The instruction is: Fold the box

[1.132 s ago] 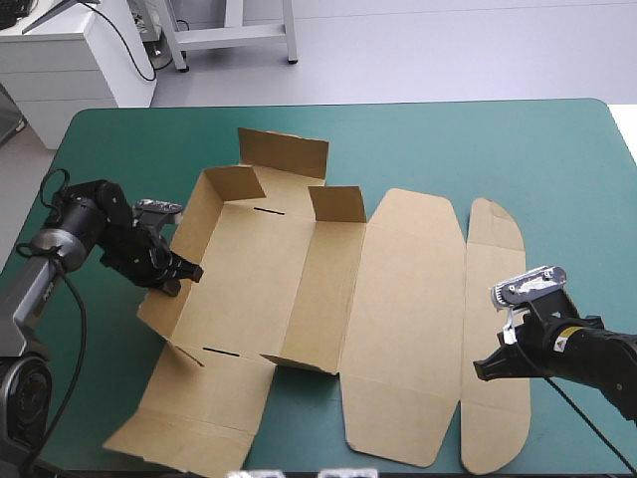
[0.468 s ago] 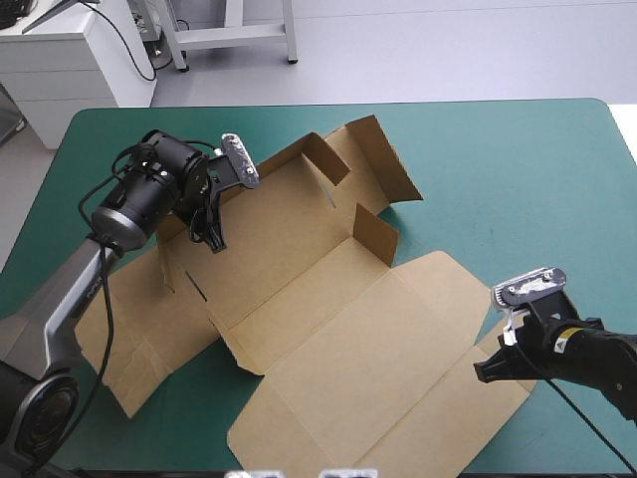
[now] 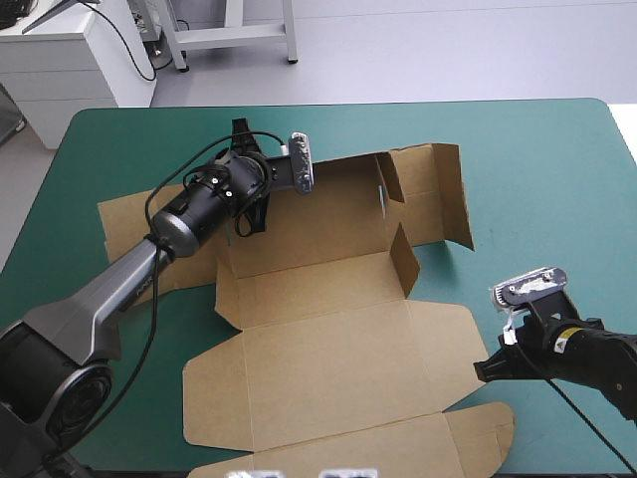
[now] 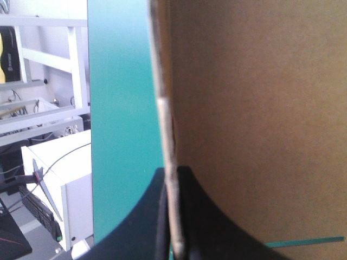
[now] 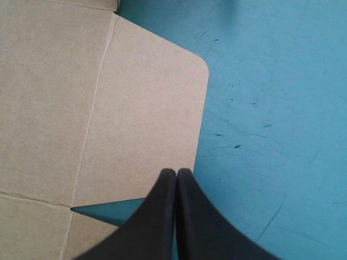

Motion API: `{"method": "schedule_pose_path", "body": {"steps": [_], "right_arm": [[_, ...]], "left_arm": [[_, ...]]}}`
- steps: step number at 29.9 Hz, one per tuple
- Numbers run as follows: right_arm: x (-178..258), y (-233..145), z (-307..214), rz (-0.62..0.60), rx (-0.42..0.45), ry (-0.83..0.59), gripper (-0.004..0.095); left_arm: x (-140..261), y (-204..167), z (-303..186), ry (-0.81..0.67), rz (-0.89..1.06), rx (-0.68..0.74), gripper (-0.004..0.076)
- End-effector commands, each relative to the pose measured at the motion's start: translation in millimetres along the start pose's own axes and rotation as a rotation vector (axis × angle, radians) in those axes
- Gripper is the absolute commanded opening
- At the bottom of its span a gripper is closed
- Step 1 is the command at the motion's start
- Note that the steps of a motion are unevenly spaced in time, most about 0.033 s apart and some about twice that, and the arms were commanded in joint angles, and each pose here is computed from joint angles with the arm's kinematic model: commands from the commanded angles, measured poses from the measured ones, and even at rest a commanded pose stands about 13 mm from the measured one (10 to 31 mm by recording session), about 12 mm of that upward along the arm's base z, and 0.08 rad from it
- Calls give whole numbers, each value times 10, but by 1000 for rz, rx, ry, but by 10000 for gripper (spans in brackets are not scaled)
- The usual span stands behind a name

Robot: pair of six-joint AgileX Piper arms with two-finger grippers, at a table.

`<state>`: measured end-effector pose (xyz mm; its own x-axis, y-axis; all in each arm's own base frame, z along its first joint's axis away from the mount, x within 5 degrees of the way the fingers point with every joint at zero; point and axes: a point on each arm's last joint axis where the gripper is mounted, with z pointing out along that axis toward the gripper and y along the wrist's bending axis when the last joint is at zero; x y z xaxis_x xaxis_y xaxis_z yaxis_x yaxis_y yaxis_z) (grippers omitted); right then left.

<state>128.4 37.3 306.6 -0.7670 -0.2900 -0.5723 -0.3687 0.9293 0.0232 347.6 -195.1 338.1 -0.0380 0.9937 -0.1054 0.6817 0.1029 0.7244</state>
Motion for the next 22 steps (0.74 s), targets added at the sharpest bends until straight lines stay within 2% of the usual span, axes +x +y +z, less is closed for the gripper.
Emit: {"method": "schedule_pose_path", "body": {"steps": [1, 5, 11, 16, 22], "right_arm": [[-82, -13, -69, 1, 16, -74, -20], [-83, -15, -69, 12, 17, -76, -21], [-106, -29, -71, 57, 30, -101, -21], [-170, -51, -95, 109, 50, -166, -19], [-331, -64, -216, 99, 62, -249, -19]], "left_arm": [[-148, 131, -334, -90, -11, -116, -8], [-324, 52, -443, -118, -36, -147, -8], [-532, -118, -589, -125, 60, -230, -8], [-501, -401, -647, -109, 108, -294, -8], [-395, -759, -762, -117, 158, -358, -8]]}}
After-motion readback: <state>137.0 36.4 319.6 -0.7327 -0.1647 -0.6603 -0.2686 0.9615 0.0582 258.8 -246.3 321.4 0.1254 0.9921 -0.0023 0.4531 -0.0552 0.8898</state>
